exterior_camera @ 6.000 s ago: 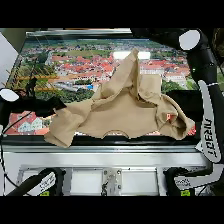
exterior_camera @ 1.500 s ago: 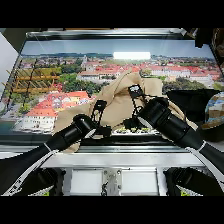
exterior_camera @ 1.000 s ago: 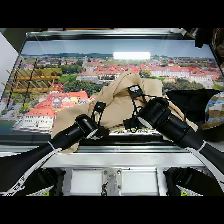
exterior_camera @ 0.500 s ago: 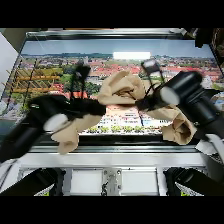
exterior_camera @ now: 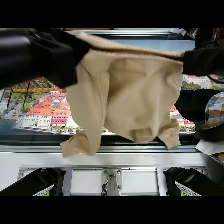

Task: Fold the clothes and pants, and hang the long-sleeved shirts on hangers.

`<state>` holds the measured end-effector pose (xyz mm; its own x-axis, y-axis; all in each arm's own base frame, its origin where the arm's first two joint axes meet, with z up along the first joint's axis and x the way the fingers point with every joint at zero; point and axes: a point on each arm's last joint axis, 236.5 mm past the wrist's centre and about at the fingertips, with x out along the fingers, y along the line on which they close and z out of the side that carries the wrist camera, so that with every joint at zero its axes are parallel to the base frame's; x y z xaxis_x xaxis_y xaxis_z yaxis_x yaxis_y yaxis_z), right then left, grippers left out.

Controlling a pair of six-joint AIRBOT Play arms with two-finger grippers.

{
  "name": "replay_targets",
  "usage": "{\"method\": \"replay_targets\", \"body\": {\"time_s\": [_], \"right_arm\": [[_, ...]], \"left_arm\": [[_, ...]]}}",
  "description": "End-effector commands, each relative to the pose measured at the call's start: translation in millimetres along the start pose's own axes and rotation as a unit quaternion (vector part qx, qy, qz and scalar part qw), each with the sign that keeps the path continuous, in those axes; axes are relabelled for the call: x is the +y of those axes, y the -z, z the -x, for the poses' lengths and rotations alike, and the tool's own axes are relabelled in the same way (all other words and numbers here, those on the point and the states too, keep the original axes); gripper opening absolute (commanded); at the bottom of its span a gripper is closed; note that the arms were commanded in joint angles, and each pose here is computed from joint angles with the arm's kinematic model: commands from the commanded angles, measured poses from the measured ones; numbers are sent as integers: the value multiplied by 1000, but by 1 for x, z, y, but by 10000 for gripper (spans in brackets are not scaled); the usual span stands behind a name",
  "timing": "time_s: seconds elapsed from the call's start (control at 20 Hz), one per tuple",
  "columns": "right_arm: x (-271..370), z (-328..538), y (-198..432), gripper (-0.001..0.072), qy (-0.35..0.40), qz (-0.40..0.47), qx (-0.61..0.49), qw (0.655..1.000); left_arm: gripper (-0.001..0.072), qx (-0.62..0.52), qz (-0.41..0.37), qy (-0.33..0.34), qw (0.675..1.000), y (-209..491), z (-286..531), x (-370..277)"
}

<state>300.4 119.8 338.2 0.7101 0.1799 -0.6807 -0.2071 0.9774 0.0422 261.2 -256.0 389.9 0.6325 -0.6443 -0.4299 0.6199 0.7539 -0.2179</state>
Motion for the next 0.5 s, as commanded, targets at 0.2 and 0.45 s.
{"method": "replay_targets", "body": {"time_s": [0.2, 0.45], "right_arm": [[1, -68, 161, 19, 27, 14, 287, 957], [13, -92, 245, 19, 32, 16, 369, 929]], "left_arm": [[17, 366, 13, -61, 928, 231, -93, 46], [18, 451, 119, 41, 884, 341, -117, 1]]}}
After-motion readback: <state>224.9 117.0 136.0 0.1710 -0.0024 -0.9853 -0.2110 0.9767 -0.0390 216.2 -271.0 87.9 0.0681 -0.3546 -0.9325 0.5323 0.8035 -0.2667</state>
